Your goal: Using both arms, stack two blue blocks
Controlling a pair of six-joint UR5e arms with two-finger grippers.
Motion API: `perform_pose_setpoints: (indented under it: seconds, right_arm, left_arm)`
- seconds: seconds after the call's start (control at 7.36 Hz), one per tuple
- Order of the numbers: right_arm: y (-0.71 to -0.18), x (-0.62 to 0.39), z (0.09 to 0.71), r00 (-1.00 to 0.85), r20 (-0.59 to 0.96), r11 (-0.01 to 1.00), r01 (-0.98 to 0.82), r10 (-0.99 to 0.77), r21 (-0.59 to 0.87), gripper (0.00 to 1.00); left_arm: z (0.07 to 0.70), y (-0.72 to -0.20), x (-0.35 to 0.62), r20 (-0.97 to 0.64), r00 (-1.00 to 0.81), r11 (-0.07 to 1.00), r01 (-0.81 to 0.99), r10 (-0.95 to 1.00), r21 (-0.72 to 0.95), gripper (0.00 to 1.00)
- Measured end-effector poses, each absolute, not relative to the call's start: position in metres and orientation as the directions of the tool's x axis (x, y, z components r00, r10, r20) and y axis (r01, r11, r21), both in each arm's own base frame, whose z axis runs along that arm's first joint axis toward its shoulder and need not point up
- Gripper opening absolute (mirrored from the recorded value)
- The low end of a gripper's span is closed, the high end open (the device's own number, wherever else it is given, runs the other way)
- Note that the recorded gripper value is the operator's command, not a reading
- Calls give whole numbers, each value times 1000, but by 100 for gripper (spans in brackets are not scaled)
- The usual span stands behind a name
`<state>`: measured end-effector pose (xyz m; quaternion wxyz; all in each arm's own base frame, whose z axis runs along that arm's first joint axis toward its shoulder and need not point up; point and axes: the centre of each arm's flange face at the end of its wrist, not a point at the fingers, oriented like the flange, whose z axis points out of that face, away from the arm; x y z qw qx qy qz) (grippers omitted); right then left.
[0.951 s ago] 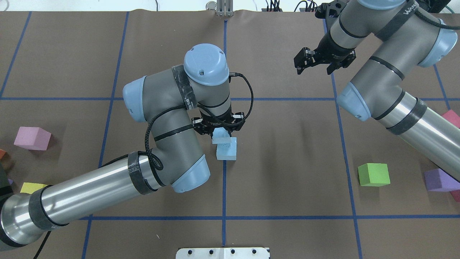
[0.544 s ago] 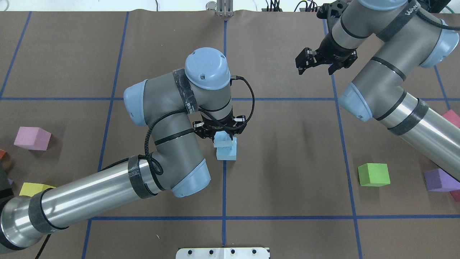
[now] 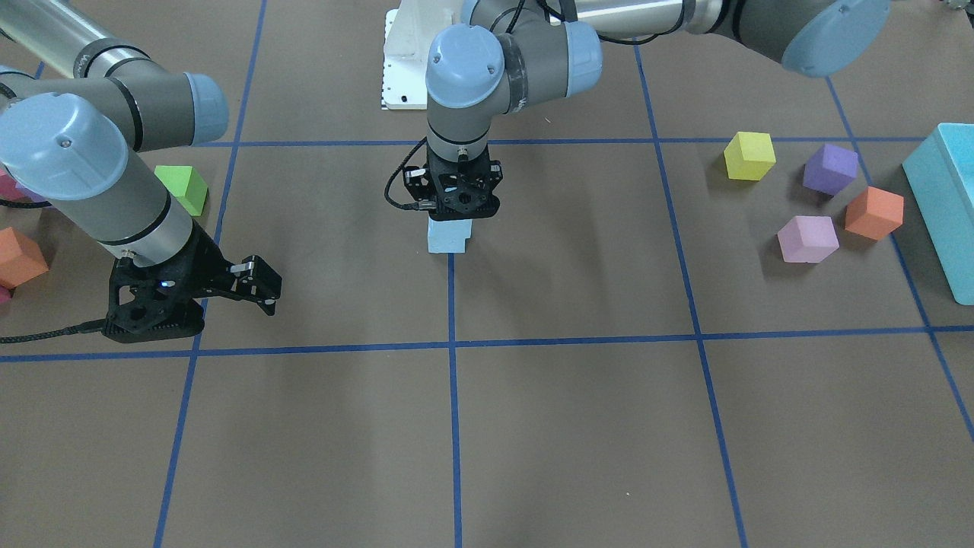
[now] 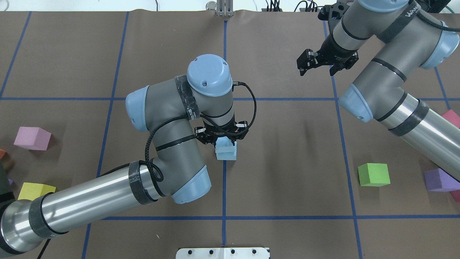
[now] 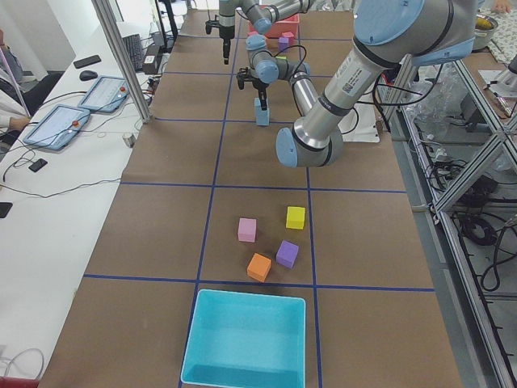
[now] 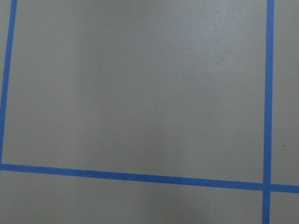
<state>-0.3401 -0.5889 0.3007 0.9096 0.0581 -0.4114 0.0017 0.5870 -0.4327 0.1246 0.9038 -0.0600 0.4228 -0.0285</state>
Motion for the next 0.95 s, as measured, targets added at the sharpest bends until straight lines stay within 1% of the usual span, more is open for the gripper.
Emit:
perform_pose_setpoints:
  seconds: [0.27, 0.41, 0.54, 0.95]
  right_arm:
    - [-590, -341, 302, 666, 744, 993, -55, -44, 108, 100]
    - [-590, -341, 302, 667, 744, 993, -55, -44, 108, 100]
    - [-590, -341, 302, 668, 743, 993, -56, -43, 108, 100]
    - [-594, -333, 299, 673, 739, 990, -72, -42, 123, 100]
  left_arm:
    - [125, -430, 588, -762, 640, 991, -3, -99, -132, 66]
    - [125, -429, 588, -762, 640, 991, -4, -99, -132, 92]
    - [124, -428, 589, -763, 639, 992, -5, -96, -129, 98]
    - [116, -422, 583, -775, 626, 993, -11, -84, -117, 99]
